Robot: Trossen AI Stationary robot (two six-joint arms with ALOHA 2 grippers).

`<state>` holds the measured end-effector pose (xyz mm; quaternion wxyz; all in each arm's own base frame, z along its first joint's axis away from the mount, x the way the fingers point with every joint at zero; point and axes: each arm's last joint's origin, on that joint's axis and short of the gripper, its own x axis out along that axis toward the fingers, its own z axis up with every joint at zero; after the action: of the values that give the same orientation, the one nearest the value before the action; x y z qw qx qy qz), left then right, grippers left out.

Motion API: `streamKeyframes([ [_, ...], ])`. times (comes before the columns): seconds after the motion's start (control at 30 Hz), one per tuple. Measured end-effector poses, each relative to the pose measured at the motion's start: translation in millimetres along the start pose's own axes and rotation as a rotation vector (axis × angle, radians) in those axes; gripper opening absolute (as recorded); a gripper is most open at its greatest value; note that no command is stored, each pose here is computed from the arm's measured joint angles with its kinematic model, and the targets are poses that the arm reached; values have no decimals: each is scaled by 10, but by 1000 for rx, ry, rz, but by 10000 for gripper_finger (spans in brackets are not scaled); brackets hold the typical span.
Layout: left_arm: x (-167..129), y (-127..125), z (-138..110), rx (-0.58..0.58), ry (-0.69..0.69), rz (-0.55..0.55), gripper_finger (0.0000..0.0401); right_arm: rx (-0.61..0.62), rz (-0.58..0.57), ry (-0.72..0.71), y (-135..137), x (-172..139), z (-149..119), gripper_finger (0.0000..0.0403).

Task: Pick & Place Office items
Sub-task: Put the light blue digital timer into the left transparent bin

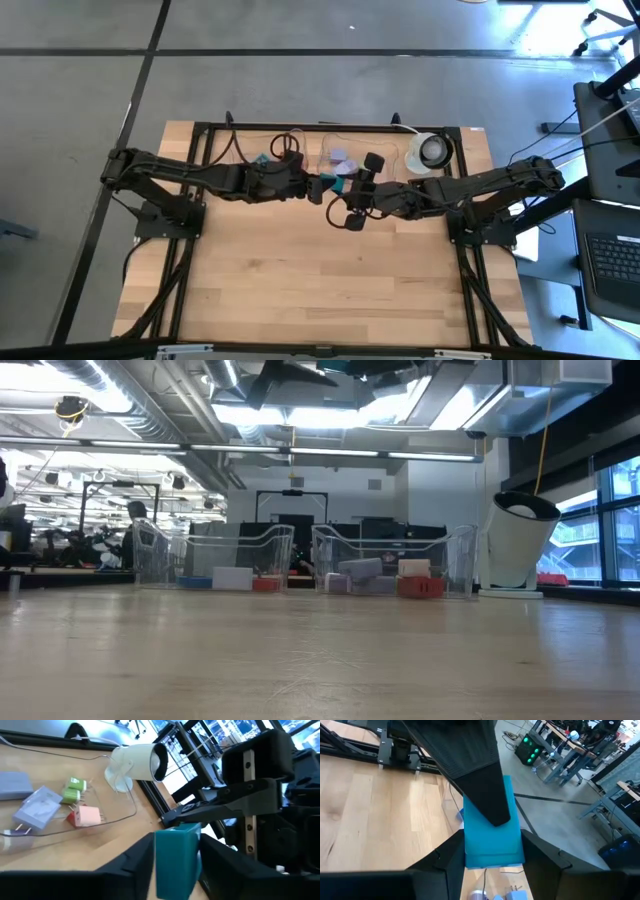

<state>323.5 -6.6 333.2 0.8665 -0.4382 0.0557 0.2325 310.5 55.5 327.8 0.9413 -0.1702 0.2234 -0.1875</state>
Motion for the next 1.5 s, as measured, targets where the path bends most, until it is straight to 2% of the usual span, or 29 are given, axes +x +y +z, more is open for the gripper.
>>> streamKeyframes([
  [0.2,-3,-41,12,1,15,-56,79,8,-3,-1,-2,-1,2,165],
  [0.33,-4,-56,16,9,22,-78,53,9,15,-4,3,-1,3,175],
  [0.67,-3,-68,14,13,33,-99,60,8,80,-3,-8,-41,0,256],
  [0.9,7,-77,55,34,8,-117,57,124,70,115,-273,-347,-105,293],
  [1.07,20,-63,140,43,-26,-127,58,216,40,226,-483,-599,-241,290],
  [1.27,-61,35,412,85,-64,-112,58,245,-16,317,-611,-797,-372,270],
  [1.4,-218,169,621,134,-77,-24,58,287,-69,360,-637,-867,-437,256],
  [1.5,-349,329,738,189,-51,94,59,319,-110,362,-593,-870,-501,248],
])
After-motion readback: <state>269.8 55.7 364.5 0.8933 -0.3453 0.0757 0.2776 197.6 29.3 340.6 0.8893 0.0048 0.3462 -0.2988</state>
